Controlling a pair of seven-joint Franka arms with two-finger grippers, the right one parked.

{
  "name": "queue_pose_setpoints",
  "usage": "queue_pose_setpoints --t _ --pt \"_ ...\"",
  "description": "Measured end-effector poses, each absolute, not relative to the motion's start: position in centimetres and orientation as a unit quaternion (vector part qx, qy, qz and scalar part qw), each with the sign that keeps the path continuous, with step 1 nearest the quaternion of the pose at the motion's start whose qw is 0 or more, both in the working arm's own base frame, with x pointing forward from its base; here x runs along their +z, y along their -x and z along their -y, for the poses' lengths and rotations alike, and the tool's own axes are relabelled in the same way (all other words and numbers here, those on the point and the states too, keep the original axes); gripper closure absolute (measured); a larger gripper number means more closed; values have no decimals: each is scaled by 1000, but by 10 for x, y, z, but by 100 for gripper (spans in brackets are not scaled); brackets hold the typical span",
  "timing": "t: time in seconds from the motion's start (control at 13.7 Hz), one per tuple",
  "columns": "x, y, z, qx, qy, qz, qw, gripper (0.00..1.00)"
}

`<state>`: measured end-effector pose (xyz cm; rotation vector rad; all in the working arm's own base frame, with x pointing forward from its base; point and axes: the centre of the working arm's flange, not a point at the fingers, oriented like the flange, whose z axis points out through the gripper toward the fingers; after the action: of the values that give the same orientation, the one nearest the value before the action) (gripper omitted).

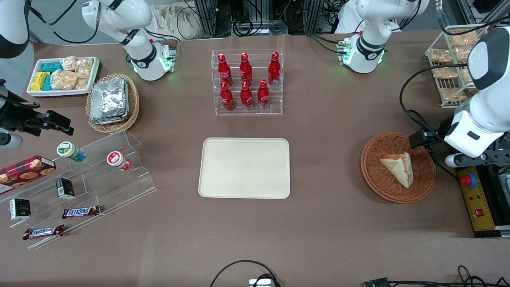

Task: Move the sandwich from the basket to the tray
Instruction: 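Lower the open left gripper over the wrapped sandwich in the basket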

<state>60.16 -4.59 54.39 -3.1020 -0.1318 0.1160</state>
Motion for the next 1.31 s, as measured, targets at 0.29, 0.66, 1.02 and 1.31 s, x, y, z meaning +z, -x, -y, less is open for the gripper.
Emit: queue_pose_setpoints --t 0.29,0.66,1.02,1.31 --pt "543 -602 46 38 998 43 17 0" --pt "516 -612 42 55 997 49 19 0" --pt "483 -625 34 68 988 136 24 0" --pt "432 -634 12 48 978 200 22 0"
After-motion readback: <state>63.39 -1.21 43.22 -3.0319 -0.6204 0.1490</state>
